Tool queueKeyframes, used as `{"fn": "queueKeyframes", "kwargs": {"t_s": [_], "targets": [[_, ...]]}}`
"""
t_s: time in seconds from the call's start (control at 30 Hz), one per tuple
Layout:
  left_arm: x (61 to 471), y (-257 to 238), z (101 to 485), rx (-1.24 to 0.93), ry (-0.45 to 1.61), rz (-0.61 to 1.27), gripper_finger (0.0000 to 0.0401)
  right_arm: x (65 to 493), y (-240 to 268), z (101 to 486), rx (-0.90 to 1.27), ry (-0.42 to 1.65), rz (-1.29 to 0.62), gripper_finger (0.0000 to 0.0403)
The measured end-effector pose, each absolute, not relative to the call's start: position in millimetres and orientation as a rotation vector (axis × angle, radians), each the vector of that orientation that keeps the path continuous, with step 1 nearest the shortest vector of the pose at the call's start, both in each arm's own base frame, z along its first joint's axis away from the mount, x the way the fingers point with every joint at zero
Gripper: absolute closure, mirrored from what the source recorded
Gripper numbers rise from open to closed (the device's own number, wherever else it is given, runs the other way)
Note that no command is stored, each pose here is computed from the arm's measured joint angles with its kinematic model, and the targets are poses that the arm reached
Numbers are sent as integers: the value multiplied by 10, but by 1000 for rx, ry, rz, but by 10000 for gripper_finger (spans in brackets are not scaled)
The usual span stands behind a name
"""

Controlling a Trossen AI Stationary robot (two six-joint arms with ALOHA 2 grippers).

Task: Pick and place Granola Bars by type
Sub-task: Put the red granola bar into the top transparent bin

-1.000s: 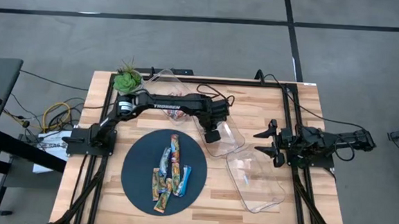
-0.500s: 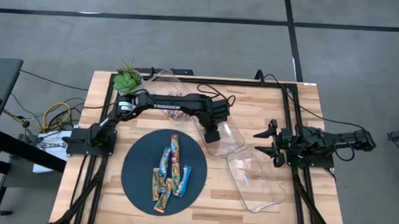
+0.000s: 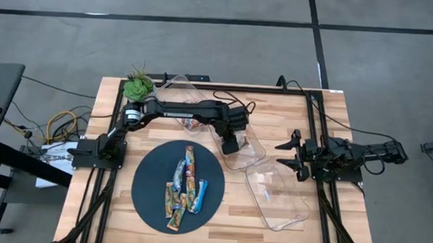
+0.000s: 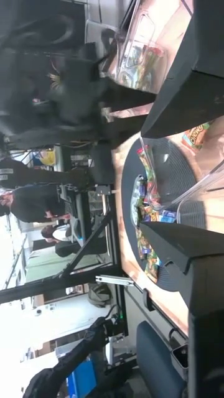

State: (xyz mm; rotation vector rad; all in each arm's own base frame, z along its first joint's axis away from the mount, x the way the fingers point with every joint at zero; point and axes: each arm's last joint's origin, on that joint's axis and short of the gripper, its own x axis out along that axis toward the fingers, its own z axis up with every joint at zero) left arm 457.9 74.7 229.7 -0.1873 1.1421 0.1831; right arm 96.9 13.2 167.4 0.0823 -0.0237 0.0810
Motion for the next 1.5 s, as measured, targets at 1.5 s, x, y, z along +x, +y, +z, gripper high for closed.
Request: {"fn": "queueKeyframes", "kwargs": {"t_s": [1.5], "targets": [[3791,-251,3349,-634,931,724,273,969,132,1674,82,-24,81,179]]}}
